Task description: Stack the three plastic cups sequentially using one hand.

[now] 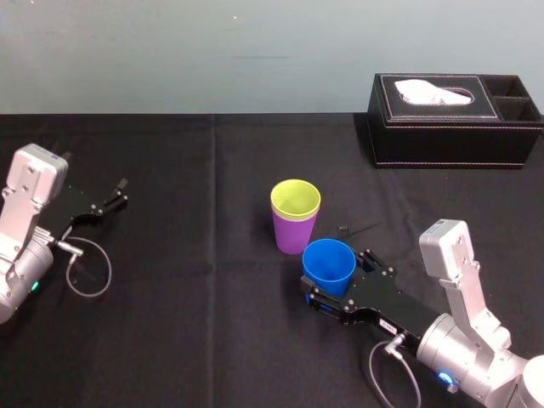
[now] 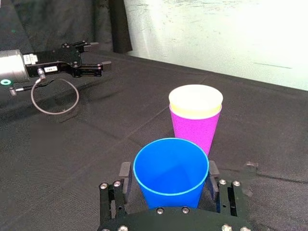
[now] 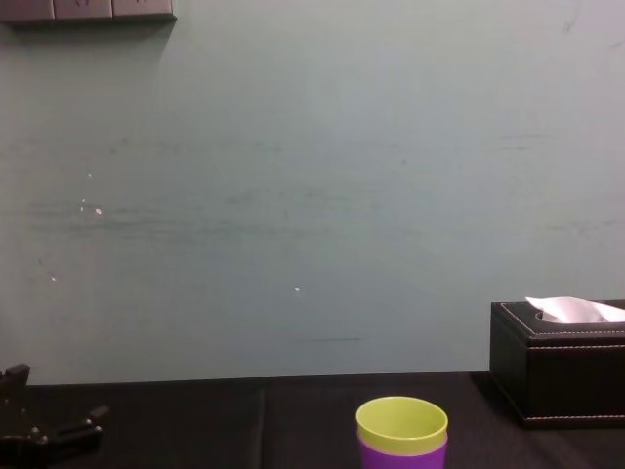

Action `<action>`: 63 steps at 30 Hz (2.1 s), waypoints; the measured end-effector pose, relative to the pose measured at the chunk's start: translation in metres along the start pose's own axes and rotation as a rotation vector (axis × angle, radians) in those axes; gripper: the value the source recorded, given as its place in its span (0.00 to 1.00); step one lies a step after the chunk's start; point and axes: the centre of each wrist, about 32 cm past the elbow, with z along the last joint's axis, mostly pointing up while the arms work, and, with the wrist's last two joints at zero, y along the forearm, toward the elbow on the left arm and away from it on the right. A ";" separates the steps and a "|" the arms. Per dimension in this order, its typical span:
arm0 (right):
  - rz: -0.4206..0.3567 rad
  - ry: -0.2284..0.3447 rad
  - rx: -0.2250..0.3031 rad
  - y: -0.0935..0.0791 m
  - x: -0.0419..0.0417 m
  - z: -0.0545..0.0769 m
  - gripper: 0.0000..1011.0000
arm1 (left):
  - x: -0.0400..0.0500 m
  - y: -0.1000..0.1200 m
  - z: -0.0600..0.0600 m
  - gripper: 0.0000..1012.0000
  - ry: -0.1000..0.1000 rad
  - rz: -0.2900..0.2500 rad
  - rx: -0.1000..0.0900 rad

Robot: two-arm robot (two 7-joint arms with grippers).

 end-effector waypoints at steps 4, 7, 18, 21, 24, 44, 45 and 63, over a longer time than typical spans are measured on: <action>0.000 0.001 0.000 0.000 0.0000 0.000 0.85 | 0.0000 0.000 0.000 1.00 0.000 0.000 0.000; 0.000 0.001 0.000 0.000 0.0001 0.000 0.80 | 0.0000 0.000 0.000 1.00 0.000 0.000 0.000; 0.000 0.002 0.000 -0.001 0.0001 0.000 0.74 | 0.0000 0.000 0.000 1.00 0.000 0.000 0.000; 0.000 0.002 0.000 -0.001 0.0001 0.000 0.73 | 0.0000 0.000 0.000 1.00 0.000 0.000 0.000; 0.001 0.002 0.004 -0.001 0.0007 0.004 0.73 | 0.0000 0.000 0.000 1.00 0.000 0.000 0.000; 0.041 -0.031 0.012 -0.006 0.0177 0.071 0.73 | 0.0000 0.000 0.000 1.00 0.000 0.000 0.000; 0.044 -0.034 0.013 -0.005 0.0193 0.075 0.73 | 0.0000 0.000 0.000 1.00 0.000 0.000 0.000; 0.058 -0.063 0.052 0.016 0.0372 0.102 0.73 | 0.0000 0.000 0.000 1.00 0.000 0.000 0.000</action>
